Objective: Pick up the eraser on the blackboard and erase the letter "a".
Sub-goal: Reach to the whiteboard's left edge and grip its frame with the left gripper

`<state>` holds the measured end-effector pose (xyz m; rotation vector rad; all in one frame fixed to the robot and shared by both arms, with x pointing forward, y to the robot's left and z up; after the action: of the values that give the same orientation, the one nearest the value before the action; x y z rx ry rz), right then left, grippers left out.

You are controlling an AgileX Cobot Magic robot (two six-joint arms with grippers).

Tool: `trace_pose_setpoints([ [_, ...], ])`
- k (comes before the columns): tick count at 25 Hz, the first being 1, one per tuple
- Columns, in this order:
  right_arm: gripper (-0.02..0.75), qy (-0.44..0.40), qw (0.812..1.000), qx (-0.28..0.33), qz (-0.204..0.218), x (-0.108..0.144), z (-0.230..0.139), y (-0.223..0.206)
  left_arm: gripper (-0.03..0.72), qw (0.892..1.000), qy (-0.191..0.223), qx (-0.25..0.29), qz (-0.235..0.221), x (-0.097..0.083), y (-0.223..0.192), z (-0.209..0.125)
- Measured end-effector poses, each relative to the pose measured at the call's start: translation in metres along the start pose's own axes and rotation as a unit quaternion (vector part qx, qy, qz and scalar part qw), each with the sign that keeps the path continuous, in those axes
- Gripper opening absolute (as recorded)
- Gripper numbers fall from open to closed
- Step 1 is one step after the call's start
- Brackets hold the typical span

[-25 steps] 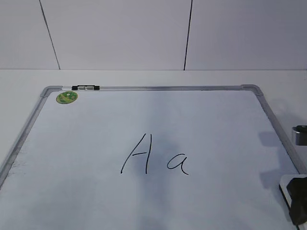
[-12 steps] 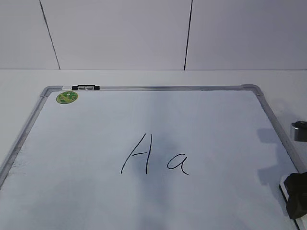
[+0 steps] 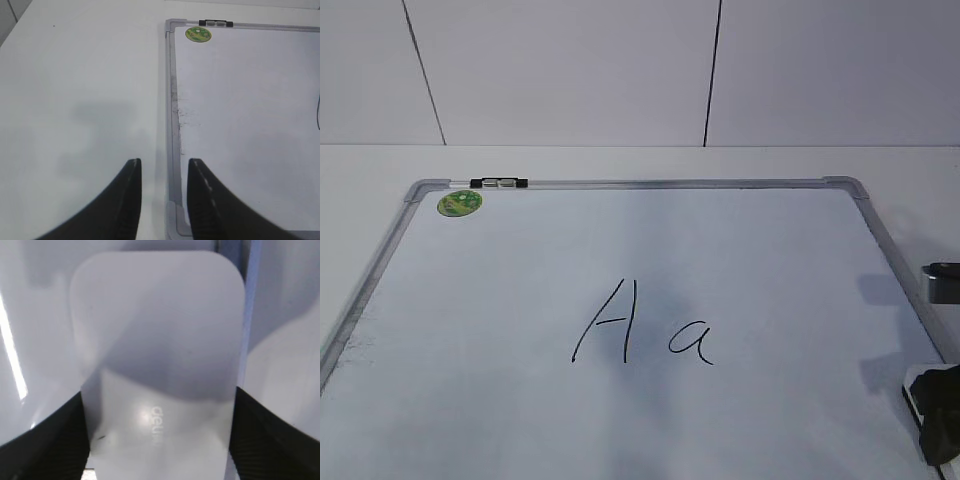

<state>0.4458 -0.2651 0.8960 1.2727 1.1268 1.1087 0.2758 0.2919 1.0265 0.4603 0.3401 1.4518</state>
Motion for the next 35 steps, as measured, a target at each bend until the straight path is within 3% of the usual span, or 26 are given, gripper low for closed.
trace_pose_setpoints([
  [13,0.541,0.003,1.0,-0.002,-0.003,-0.0009,0.0005,0.0,0.235,1.0,0.0,0.0,0.0,0.0,0.0,0.0],
  [35,0.539,0.0,1.0,-0.003,0.001,0.0002,0.0008,0.0,0.235,1.0,0.0,0.0,0.0,0.0,0.0,0.0],
])
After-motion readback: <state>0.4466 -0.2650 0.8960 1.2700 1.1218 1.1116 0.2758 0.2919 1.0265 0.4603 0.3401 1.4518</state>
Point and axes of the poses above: a point on each arm's last joint axis where the gripper is mounted, y pointing back along that axis away from the gripper, x along the wrist's bending axis when the last joint is at zero, z = x × y, the point moved 5 cm from there along -y, pointing out along that axis toward the gripper, and after that the axes turned 11 degrees about -y, right-handed, at the moved point
